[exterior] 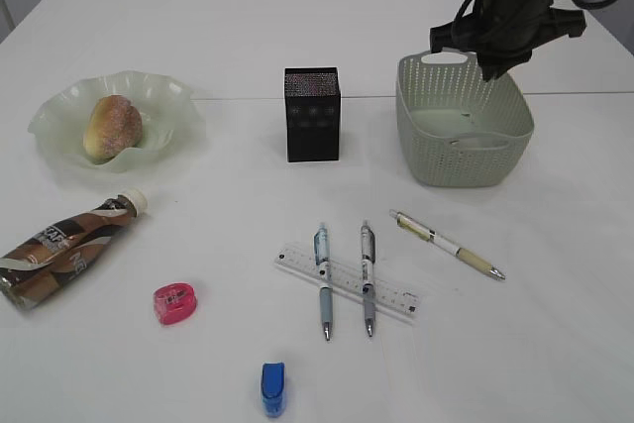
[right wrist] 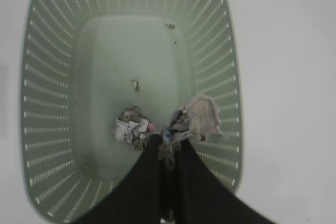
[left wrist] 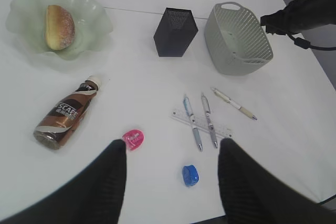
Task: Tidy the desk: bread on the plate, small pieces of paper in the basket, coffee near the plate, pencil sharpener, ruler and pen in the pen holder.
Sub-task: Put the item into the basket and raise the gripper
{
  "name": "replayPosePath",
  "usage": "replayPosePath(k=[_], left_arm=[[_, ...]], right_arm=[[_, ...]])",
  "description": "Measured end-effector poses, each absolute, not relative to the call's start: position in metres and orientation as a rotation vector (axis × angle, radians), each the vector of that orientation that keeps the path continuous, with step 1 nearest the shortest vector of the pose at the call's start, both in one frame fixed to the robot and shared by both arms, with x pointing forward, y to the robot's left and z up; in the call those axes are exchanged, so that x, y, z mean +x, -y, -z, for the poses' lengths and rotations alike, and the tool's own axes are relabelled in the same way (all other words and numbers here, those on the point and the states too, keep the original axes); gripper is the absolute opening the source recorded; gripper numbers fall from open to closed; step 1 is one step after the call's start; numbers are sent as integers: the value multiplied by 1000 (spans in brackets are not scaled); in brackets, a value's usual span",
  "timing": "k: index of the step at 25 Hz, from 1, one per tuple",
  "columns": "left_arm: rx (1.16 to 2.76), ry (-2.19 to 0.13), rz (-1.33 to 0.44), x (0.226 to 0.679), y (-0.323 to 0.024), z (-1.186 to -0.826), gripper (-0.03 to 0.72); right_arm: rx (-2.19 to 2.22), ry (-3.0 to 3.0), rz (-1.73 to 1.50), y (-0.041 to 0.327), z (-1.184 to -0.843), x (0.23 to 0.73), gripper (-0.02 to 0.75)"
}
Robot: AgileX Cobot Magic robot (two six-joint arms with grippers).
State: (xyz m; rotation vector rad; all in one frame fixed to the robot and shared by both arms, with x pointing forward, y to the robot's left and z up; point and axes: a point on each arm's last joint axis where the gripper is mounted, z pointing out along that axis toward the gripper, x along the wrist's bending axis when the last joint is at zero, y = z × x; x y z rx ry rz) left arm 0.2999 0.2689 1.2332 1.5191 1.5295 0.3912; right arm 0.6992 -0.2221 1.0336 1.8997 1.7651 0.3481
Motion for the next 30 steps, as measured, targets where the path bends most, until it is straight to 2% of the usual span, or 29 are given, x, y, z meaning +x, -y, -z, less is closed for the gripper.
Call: replayPosePath(k=[3, 6, 8, 12, 14, 21, 30], left_arm=[[1518, -1527, -386, 300, -268, -1233, 412], [1518, -1526, -383, 300, -268, -1233, 412], [1518, -1525, -381, 300, -268, -1233, 412], [1518, -1525, -381, 300, -268, -1233, 407], [1517, -1526, -380, 300, -268, -1233, 405], [1517, -1526, -380, 300, -268, -1233, 404], [1557, -1609, -440, 308, -275, -1217, 404]], right_arm=[[1962, -1774, -342, 223, -1018, 703, 9], [1997, -1785, -341, 221, -1009, 705, 62], [2002, -1787, -351, 220, -1006, 706, 145], [1987, -1780, -397, 219, -1007, 709, 362], [1981, -1778, -406, 219, -1008, 709, 414], [1997, -1783, -360, 220, -1008, 707, 439], [2088, -1845, -256, 219, -1044, 698, 439]])
